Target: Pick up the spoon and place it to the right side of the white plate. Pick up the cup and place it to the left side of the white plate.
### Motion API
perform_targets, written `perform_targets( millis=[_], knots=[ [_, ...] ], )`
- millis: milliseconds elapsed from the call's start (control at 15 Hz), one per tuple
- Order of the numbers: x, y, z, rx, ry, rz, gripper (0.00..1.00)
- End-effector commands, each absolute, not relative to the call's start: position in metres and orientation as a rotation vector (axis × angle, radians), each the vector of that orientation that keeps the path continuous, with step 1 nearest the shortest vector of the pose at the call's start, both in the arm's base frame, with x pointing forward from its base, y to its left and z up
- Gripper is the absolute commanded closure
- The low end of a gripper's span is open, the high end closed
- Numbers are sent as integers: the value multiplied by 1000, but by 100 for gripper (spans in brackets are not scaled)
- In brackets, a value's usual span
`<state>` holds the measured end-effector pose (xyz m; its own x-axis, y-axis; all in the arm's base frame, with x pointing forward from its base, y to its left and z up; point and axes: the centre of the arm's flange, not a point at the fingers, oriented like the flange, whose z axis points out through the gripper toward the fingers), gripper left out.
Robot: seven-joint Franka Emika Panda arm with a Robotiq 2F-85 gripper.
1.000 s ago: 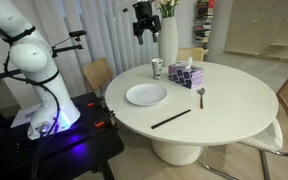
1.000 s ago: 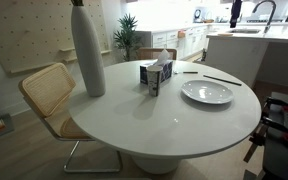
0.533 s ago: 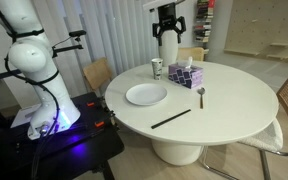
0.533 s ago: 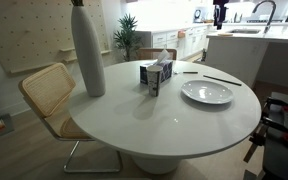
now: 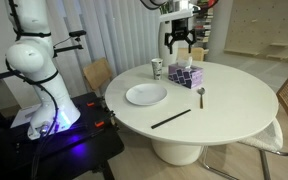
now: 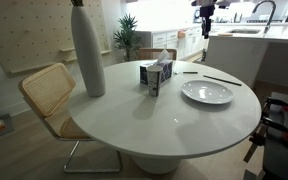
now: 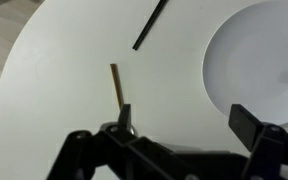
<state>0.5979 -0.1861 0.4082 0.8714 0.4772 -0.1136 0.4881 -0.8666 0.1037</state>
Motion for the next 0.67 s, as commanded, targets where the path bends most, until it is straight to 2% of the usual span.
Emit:
perform_targets(
  millis=[0,600],
  knots=[
    [630,-199,397,2920,772,-105,0],
    [660,-238,366,2900,873,-89,0]
  ],
)
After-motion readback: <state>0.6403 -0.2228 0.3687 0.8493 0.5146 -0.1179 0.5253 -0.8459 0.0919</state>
